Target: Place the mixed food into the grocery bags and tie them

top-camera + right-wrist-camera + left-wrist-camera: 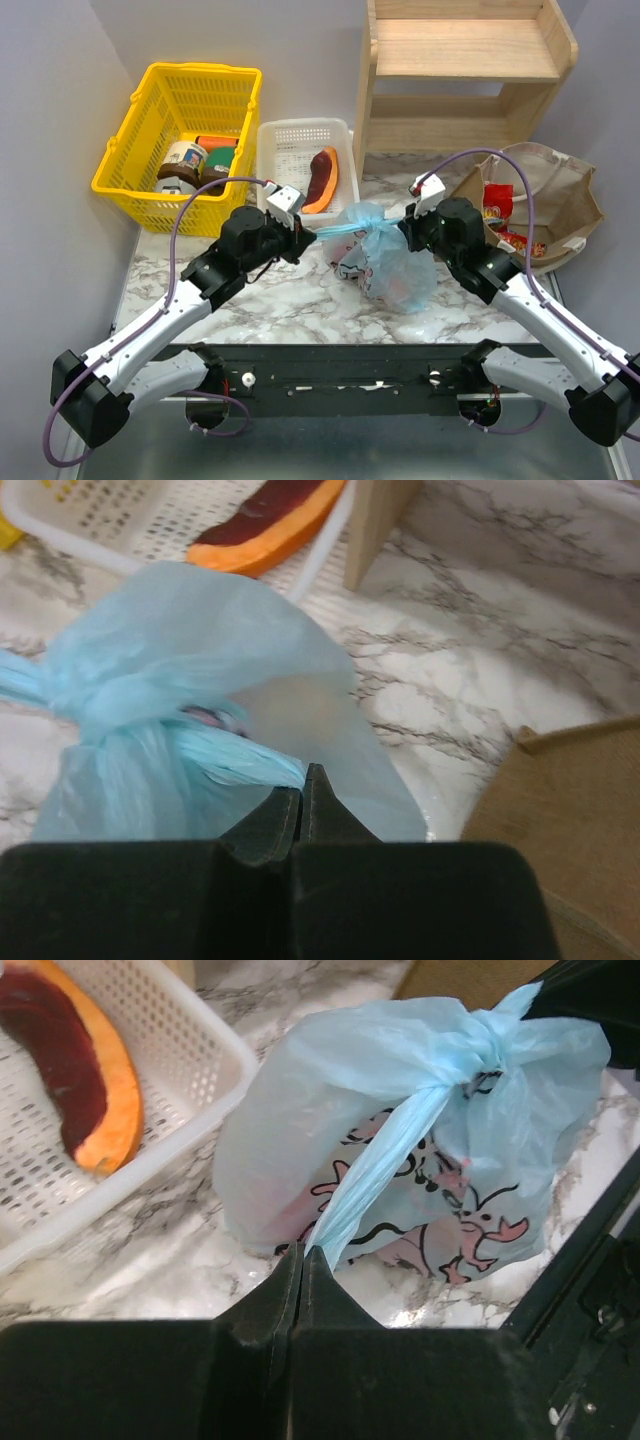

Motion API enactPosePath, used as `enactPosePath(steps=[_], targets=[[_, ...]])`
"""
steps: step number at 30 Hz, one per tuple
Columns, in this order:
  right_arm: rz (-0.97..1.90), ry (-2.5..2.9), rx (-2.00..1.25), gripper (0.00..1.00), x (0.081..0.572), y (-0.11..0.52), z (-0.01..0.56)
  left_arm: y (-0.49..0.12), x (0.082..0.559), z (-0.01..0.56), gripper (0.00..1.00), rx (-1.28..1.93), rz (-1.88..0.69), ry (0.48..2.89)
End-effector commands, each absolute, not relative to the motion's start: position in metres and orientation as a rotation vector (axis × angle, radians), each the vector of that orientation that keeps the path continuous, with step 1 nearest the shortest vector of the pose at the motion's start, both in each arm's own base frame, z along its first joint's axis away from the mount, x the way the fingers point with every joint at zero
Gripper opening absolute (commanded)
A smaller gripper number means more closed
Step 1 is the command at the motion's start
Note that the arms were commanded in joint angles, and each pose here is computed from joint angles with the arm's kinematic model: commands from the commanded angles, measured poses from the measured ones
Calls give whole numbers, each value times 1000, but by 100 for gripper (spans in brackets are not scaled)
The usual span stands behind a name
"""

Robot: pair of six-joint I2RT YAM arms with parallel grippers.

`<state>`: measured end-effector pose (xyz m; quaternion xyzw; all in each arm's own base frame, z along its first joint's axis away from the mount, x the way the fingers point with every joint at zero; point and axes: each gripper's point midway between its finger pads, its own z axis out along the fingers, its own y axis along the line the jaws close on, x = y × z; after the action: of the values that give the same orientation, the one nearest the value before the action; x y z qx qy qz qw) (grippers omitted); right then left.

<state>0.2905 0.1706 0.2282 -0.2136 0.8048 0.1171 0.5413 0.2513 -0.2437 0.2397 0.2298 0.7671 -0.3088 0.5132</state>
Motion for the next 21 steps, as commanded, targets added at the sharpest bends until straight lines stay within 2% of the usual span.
enactPosePath(steps=[1,21], targets=[[-119,1902,-273,1,315,98,244,-183,262,210,0,459,-421,1993],[-282,2025,-178,1,330,85,188,-131,255,210,0,407,-159,2017]])
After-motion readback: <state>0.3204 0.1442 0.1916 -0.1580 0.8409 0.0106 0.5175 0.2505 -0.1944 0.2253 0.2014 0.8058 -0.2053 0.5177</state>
